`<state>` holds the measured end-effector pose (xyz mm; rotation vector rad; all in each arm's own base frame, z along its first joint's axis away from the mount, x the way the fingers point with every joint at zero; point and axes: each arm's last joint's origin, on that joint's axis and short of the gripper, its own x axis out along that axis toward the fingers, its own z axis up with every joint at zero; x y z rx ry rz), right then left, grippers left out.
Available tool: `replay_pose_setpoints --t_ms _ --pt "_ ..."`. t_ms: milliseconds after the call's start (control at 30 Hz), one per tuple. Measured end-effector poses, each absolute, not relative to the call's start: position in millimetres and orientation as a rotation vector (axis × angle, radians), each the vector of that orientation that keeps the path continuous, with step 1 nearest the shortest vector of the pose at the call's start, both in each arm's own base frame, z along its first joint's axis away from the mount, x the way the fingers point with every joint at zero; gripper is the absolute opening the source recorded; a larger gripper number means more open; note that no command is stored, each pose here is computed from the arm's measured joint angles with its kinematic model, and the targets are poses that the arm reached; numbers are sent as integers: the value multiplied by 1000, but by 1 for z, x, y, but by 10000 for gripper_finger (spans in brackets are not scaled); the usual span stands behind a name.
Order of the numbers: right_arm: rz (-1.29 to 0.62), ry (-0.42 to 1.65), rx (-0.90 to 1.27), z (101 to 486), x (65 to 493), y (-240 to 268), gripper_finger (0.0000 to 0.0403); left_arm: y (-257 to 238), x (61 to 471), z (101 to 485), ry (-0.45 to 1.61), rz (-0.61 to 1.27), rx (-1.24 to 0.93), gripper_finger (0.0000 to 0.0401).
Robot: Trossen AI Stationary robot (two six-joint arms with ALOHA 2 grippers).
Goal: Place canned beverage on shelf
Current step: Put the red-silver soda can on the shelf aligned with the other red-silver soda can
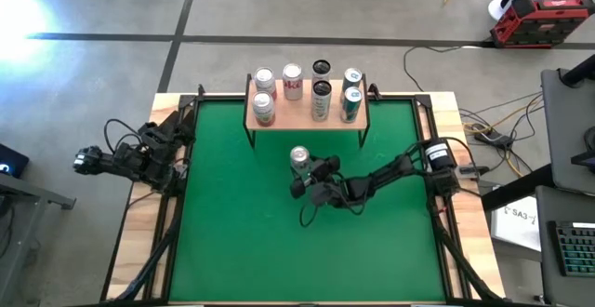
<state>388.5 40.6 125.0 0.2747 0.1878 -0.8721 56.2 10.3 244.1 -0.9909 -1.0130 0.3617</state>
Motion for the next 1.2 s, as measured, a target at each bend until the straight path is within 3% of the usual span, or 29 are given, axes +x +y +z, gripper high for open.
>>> replay_pose_setpoints --t_ms 533,900,1200 --pt "-991 159 253 98 432 22 366 10 57 244 -1008 364 -988 380" --pt "-1057 85 276 95 433 39 295 10 57 244 -1004 365 -986 380" --pt "-1126 17 284 101 435 39 295 10 57 244 -1004 365 -986 380"
